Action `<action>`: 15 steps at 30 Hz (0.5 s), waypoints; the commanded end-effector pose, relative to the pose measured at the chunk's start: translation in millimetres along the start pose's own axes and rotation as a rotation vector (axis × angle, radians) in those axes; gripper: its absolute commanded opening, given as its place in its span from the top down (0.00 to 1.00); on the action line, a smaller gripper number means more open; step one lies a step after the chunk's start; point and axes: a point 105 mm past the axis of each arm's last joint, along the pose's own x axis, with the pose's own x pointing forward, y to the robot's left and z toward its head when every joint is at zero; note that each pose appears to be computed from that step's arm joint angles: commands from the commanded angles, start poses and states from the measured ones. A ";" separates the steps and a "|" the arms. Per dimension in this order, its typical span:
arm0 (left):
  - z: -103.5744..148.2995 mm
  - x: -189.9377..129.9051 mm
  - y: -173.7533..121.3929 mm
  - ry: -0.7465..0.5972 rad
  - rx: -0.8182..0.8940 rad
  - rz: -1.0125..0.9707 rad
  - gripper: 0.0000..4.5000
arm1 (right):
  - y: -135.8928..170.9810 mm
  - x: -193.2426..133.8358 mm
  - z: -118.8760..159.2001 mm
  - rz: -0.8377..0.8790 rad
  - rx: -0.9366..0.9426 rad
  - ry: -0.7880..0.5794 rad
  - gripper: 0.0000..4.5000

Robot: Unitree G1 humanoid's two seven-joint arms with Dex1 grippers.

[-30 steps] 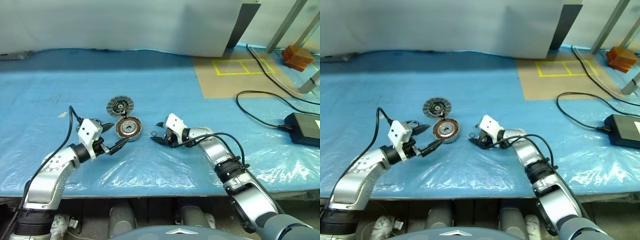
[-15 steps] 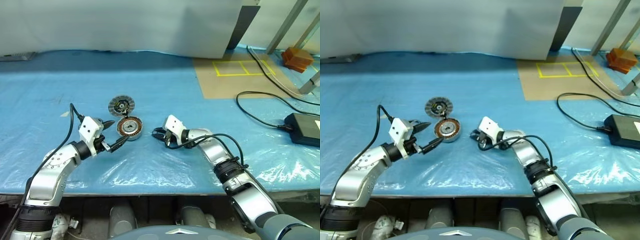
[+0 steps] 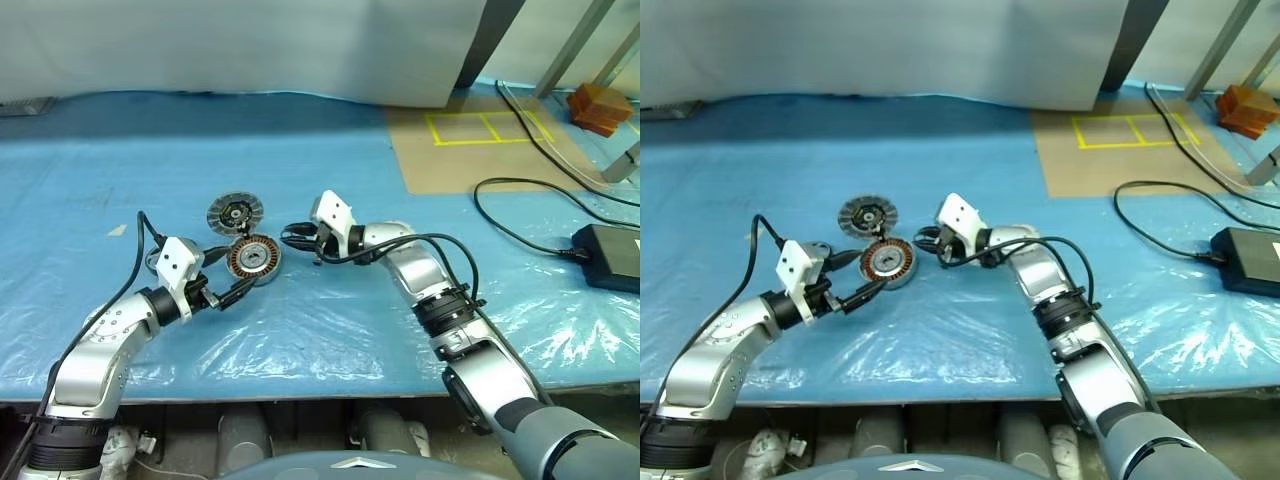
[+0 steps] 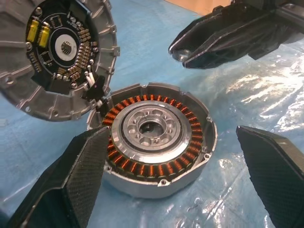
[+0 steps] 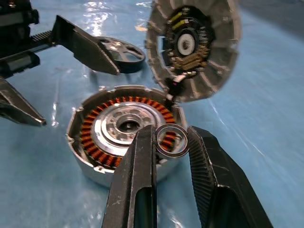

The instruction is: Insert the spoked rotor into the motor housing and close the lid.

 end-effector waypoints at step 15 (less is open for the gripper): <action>0.4 -13.5 0.8 -0.009 0.022 0.056 0.00 | 17.7 45.2 7.6 0.106 -0.074 0.000 0.87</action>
